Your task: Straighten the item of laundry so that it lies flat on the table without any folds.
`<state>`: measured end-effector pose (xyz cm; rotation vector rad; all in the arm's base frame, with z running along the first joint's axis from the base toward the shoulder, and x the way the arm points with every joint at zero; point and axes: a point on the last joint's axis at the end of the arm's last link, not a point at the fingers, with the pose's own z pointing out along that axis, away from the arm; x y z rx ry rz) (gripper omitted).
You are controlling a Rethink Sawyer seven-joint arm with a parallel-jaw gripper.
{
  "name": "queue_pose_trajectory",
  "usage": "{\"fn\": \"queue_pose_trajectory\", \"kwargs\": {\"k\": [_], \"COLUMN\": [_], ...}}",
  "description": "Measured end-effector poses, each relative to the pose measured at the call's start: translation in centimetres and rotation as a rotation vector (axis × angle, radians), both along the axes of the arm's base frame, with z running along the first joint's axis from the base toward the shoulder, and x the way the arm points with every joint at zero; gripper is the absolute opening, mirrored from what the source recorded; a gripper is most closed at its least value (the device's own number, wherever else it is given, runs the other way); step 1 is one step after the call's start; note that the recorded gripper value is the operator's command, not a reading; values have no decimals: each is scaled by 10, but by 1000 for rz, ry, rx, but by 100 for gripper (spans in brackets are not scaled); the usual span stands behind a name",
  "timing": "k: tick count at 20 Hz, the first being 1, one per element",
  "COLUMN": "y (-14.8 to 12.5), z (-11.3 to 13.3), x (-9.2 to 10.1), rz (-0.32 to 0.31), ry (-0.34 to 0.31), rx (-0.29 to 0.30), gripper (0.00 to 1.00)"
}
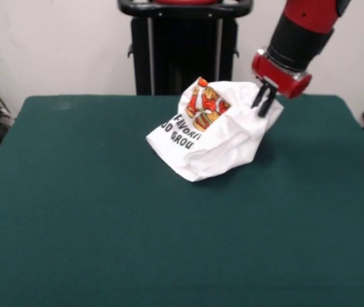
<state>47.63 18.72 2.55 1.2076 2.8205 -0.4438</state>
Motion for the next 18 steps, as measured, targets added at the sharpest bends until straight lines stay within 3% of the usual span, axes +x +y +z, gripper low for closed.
{"fn": "queue_pose_trajectory", "kwargs": {"k": [4,10,14,18], "y": [29,52,59,50], "z": [-12,-16,-15,-6], "x": [-20,-31,-36,-35], "rz": [11,27,49,92], "ry": [30,53,51,24], "rx": [63,105,96,43], "gripper": [0,0,0,0]}}
